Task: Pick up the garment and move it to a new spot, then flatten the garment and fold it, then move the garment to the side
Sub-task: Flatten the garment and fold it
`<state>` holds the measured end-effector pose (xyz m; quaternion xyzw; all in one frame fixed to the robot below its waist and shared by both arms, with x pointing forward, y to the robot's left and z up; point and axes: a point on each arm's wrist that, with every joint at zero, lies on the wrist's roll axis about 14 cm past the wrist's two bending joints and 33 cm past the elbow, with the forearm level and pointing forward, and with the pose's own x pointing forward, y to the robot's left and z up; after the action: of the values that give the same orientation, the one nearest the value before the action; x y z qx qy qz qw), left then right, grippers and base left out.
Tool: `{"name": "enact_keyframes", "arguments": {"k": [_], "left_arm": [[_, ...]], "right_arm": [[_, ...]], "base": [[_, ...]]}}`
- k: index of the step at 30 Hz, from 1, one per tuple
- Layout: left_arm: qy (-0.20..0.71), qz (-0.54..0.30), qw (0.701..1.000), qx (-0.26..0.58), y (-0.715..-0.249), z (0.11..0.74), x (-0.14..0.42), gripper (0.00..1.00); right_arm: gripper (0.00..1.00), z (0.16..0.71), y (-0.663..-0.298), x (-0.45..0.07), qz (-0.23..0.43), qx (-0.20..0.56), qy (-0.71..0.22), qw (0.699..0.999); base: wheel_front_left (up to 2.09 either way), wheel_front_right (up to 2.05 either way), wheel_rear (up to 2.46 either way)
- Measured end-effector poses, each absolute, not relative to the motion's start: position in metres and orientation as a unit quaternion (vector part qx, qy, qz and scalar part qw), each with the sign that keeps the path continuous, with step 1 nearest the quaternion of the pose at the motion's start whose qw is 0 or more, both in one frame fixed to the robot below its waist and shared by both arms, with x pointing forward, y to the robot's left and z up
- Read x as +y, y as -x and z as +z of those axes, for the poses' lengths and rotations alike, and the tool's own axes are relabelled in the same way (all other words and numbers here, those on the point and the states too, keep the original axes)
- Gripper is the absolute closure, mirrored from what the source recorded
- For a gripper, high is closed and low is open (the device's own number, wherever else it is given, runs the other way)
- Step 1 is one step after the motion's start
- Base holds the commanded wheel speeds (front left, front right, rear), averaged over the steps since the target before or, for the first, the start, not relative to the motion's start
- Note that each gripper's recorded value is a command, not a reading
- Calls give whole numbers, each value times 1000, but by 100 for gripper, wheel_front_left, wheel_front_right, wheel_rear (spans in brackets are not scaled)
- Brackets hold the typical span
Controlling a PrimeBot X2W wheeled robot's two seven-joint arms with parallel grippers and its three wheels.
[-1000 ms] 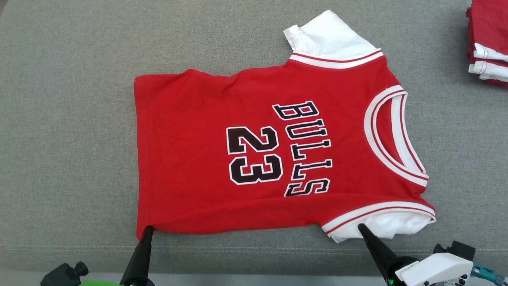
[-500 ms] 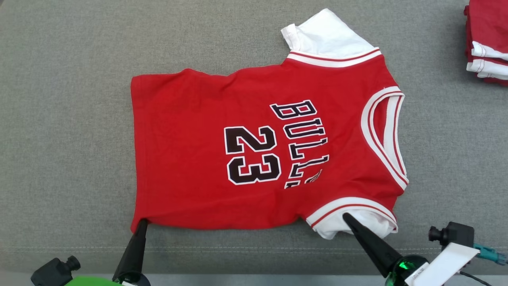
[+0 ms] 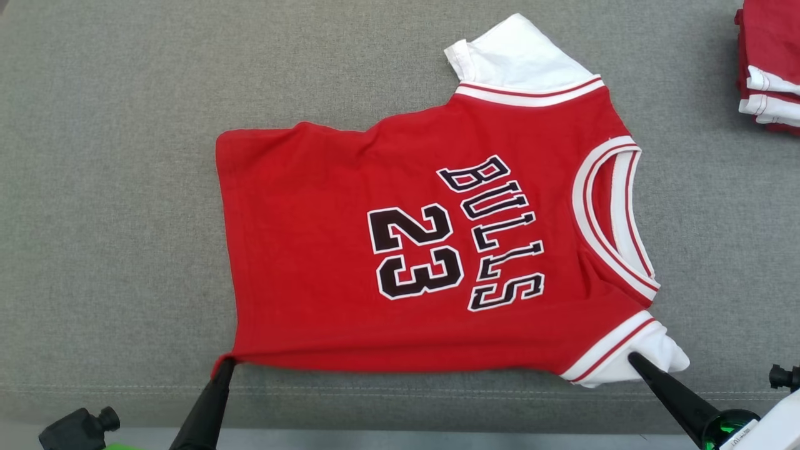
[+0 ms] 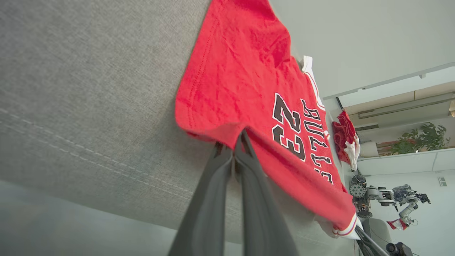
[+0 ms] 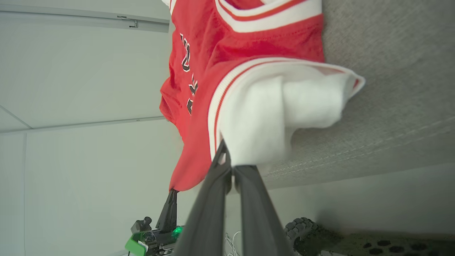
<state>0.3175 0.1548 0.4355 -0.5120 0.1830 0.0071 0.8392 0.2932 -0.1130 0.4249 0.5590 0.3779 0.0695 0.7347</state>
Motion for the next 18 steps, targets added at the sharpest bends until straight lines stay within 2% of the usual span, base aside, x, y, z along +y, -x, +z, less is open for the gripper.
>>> {"name": "enact_keyframes", "arguments": {"k": [7, 12, 18], "left_arm": [[519, 6, 829, 210, -303, 431, 149, 100], [519, 12, 830, 204, -302, 435, 153, 100], [507, -20, 833, 220, -301, 443, 149, 100]], "right_arm": [[100, 427, -296, -114, 71, 388, -560, 728], [100, 436, -297, -105, 97, 395, -562, 720], [100, 452, -301, -98, 134, 397, -552, 721]], "base": [[0, 0, 0], [0, 0, 0], [0, 0, 0]]}}
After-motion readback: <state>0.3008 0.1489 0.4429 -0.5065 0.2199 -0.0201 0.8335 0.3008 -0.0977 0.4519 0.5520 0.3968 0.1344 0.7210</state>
